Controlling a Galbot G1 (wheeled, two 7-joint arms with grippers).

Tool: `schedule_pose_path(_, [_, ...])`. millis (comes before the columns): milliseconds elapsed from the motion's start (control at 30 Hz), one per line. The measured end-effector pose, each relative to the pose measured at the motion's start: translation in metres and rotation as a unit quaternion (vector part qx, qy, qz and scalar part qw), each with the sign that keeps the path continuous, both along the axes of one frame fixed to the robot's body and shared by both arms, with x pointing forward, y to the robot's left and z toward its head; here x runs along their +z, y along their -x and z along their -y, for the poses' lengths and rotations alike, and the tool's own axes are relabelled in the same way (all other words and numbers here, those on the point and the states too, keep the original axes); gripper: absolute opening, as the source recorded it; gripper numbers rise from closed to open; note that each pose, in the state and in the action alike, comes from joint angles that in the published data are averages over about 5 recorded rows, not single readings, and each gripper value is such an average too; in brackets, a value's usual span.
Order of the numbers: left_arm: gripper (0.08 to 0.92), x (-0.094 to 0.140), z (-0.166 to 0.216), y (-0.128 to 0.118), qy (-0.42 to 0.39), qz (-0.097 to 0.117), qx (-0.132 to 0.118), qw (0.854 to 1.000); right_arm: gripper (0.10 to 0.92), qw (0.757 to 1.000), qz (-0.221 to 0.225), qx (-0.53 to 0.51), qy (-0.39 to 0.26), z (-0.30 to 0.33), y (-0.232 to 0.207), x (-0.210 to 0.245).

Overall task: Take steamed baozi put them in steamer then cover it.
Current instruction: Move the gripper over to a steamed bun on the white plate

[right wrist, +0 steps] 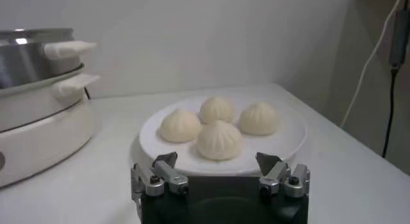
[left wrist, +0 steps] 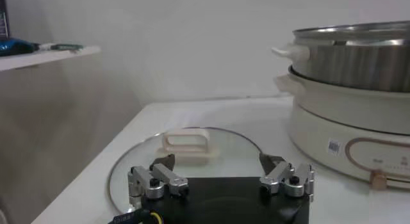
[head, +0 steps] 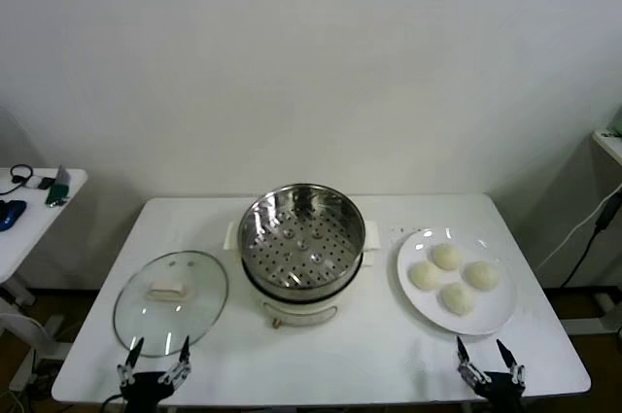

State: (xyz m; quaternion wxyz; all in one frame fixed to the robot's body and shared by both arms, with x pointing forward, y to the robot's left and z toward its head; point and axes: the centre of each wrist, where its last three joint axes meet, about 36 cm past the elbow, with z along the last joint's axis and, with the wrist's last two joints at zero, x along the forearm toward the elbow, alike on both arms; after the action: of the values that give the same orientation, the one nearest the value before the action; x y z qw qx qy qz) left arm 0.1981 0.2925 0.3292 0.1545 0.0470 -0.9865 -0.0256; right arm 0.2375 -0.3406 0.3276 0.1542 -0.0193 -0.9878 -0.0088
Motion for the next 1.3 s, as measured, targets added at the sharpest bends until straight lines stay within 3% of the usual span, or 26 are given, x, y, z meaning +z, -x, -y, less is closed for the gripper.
schedule_pose_path(133, [0.823, 0.002, 0.001, -0.001, 0.0, 0.003, -0.002, 1.0, 0.823, 1.0, 0.0, 0.008, 0.023, 0.01, -0.029, 0.017])
schedule_pose_path(367, [0.823, 0.006, 0.005, -0.004, 0.0, 0.009, -0.008, 1.0, 0.823, 0.993, 0.004, 0.063, 0.103, 0.043, -0.124, 0.063])
schedule_pose_path(567, [0.823, 0.006, 0.009, -0.008, 0.001, 0.014, -0.012, 1.0, 0.823, 0.965, -0.026, 0.17, 0.199, 0.073, -0.2, 0.101])
schedule_pose_path(733, [0.823, 0.007, 0.012, -0.011, 0.004, 0.02, -0.013, 1.0, 0.823, 0.916, -0.072, 0.272, 0.286, 0.102, -0.242, 0.129])
schedule_pose_path(900, [0.823, 0.006, 0.013, -0.012, 0.003, 0.024, -0.014, 1.0, 0.823, 0.848, -0.118, 0.38, 0.35, 0.119, -0.28, 0.152])
schedule_pose_path(1300, [0.823, 0.008, 0.018, -0.009, 0.003, 0.029, -0.015, 0.999, 0.823, 0.69, -0.246, 0.553, 0.397, 0.109, -0.37, 0.195])
